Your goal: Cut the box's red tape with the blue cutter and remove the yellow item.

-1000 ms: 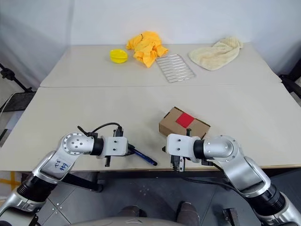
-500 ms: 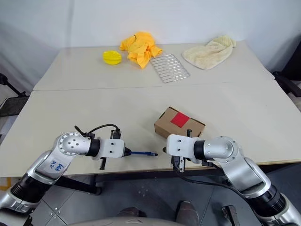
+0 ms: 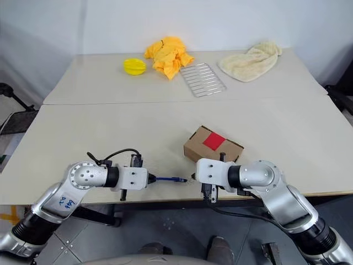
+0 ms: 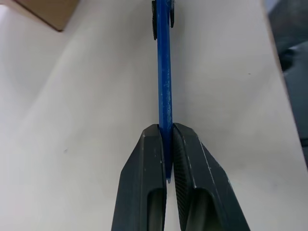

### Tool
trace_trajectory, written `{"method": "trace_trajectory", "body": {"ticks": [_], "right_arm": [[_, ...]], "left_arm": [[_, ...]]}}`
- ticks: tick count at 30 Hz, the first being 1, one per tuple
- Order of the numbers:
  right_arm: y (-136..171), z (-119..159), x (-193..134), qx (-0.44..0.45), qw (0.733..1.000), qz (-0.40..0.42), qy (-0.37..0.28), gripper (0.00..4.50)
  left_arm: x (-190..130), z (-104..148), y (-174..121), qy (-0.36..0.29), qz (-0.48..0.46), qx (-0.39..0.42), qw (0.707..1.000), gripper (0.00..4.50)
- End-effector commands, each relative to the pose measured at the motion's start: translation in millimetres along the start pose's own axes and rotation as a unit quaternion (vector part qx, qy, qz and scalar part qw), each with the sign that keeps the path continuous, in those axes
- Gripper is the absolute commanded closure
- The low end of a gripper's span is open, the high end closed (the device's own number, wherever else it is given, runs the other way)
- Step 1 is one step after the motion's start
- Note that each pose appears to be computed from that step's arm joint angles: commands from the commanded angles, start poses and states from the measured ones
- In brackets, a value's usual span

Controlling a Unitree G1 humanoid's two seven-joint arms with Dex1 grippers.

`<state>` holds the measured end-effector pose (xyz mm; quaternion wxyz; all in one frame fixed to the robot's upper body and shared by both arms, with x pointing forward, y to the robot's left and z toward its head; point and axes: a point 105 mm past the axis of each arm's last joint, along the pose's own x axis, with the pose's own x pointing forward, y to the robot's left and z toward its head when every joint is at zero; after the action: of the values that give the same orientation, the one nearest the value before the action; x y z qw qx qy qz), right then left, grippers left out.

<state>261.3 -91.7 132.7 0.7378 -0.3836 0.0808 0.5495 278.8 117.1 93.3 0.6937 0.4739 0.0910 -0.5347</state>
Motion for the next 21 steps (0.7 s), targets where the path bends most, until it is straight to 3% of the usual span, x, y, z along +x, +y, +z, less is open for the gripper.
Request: {"method": "trace_trajectory", "body": {"ticks": [1, 7, 11, 21], "right_arm": [[-3, 8, -8, -0.017, 1.0, -0.015, -0.009, 4.5], [-4, 7, -7, -0.016, 1.0, -0.014, -0.009, 4.5], [-5, 7, -6, -0.019, 1.0, -0.01, -0.01, 4.5], [-9, 8, -4, -0.009, 1.0, -0.008, -0.021, 4.5]], "left_arm": [[7, -42, -25, 0.096, -0.002, -0.066, 0.993, 4.41], [10, -39, -42, 0.111, 0.013, -0.085, 0.99, 4.41], [14, -31, -62, 0.108, -0.011, -0.11, 0.988, 3.29], [4, -23, -71, 0.065, -0.049, -0.181, 0.98, 0.65]]}}
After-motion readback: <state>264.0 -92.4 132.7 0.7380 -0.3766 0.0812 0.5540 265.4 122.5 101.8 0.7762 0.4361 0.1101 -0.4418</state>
